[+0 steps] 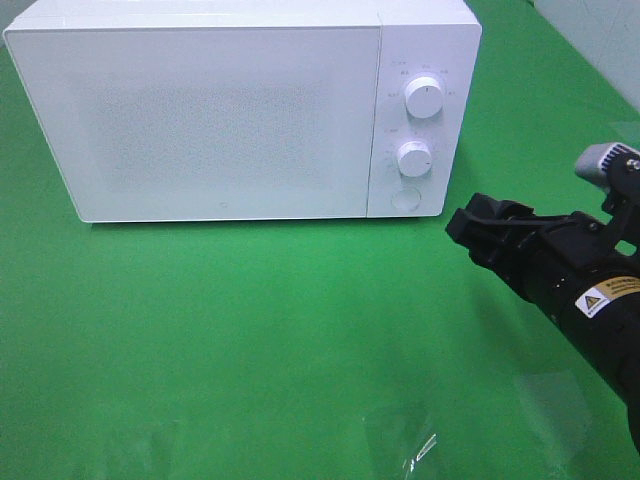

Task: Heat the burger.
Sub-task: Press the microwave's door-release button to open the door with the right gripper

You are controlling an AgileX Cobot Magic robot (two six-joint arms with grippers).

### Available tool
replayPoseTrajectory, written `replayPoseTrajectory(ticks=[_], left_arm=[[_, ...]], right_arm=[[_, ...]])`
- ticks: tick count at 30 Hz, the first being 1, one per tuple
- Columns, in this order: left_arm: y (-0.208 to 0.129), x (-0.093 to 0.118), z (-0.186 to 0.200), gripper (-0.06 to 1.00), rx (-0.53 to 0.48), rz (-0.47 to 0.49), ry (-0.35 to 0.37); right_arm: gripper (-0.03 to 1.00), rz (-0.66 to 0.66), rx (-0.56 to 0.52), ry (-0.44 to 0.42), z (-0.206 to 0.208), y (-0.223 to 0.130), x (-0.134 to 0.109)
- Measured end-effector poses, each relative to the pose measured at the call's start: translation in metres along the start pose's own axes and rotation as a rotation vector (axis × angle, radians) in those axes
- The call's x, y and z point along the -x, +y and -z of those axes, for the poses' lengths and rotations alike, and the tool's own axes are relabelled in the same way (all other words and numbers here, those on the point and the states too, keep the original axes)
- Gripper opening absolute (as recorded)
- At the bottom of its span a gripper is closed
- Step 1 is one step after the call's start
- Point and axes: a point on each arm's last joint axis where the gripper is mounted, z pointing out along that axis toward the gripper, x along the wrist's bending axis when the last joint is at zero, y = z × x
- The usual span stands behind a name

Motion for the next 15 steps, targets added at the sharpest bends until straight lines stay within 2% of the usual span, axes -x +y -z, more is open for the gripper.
replayPoseTrajectory(ticks=[2,3,4,6,7,8,9,11,12,13,14,15], left_arm=[[0.0000,0.0000,0.0000,0.98,0.000,0.000,0.000],[0.0000,0.0000,0.0000,0.98,0.000,0.000,0.000],[0.0000,0.0000,0.0000,0.98,0.000,0.000,0.000],[0.0000,0.0000,0.0000,0.98,0.000,0.000,0.000],[0.0000,0.0000,0.0000,0.98,0.000,0.000,0.000],[0.0000,0.0000,0.0000,0.98,0.000,0.000,0.000],[0.0000,0.0000,0.0000,0.98,0.000,0.000,0.000],[0.0000,0.0000,0.0000,0.98,0.000,0.000,0.000],[0.0000,0.0000,0.0000,0.98,0.000,0.000,0.000],[0.0000,0.0000,0.0000,0.98,0.000,0.000,0.000],[0.0000,0.0000,0.0000,0.98,0.000,0.000,0.000],[0.0000,0.0000,0.0000,0.98,0.000,0.000,0.000]], right_arm=[[0.49,-0.046,0.000,0.000,0.0000,0.0000,0.0000],[0.43,-0.166,0.000,0.000,0.0000,0.0000,0.0000],[0.43,-0.166,0.000,0.000,0.0000,0.0000,0.0000],[0.33,-0.401,0.001,0.001,-0.0004,0.0002,-0.0004],[0.33,-0.401,0.001,0.001,-0.0004,0.0002,-0.0004],[0.29,-0.496,0.001,0.002,-0.0004,0.0002,-0.0005],[0.29,-0.496,0.001,0.002,-0.0004,0.0002,-0.0005],[0.26,-0.667,0.000,0.002,-0.0004,0.0002,-0.0005],[0.26,-0.667,0.000,0.002,-0.0004,0.0002,-0.0005],[0.25,-0.764,0.000,0.002,-0.0004,0.0002,-0.0005],[0.25,-0.764,0.000,0.002,-0.0004,0.0002,-0.0005],[0.22,-0.844,0.000,0.002,-0.0004,0.0002,-0.0005]])
